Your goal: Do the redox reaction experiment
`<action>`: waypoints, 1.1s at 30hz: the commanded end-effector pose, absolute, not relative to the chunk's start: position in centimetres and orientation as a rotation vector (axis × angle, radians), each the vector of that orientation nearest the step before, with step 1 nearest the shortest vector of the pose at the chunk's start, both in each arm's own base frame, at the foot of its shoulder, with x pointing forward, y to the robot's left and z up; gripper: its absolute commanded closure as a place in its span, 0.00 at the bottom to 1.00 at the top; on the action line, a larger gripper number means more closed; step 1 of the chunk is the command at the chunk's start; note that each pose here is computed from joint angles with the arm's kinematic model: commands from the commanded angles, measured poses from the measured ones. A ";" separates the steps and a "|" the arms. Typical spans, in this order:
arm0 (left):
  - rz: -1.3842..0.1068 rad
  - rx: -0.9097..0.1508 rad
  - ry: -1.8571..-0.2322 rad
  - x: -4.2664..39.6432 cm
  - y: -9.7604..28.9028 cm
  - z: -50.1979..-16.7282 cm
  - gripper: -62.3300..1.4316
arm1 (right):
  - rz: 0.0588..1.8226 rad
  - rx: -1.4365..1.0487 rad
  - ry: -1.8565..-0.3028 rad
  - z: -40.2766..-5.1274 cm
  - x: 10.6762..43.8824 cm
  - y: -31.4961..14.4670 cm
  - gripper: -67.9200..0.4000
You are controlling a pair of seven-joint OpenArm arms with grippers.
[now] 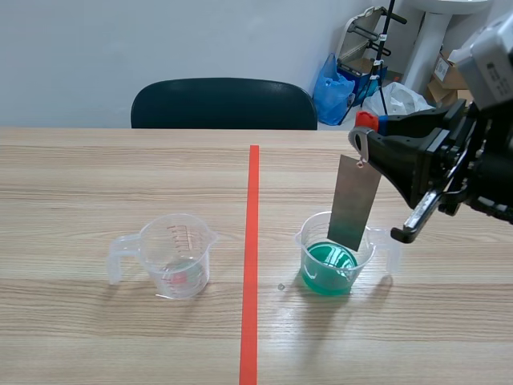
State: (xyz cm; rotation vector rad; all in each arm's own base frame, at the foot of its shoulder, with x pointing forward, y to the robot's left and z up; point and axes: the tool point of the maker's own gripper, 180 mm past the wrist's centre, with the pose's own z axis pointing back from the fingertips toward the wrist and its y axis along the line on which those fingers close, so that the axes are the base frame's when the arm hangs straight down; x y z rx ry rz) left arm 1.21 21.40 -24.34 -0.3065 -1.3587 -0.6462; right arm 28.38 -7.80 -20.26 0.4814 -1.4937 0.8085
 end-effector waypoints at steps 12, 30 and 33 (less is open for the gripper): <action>-0.639 -0.315 -1.386 1.4 21.2 -23.8 0.00 | 0.830 0.526 -1.461 -23.3 27.7 -6.7 0.98; -0.639 -0.315 -1.386 1.4 21.2 -23.8 0.00 | 0.867 0.507 -1.496 -23.3 28.1 -6.7 0.98; -0.639 -0.315 -1.386 1.4 21.2 -23.8 0.00 | 0.894 0.486 -1.482 -23.8 28.0 -6.7 0.98</action>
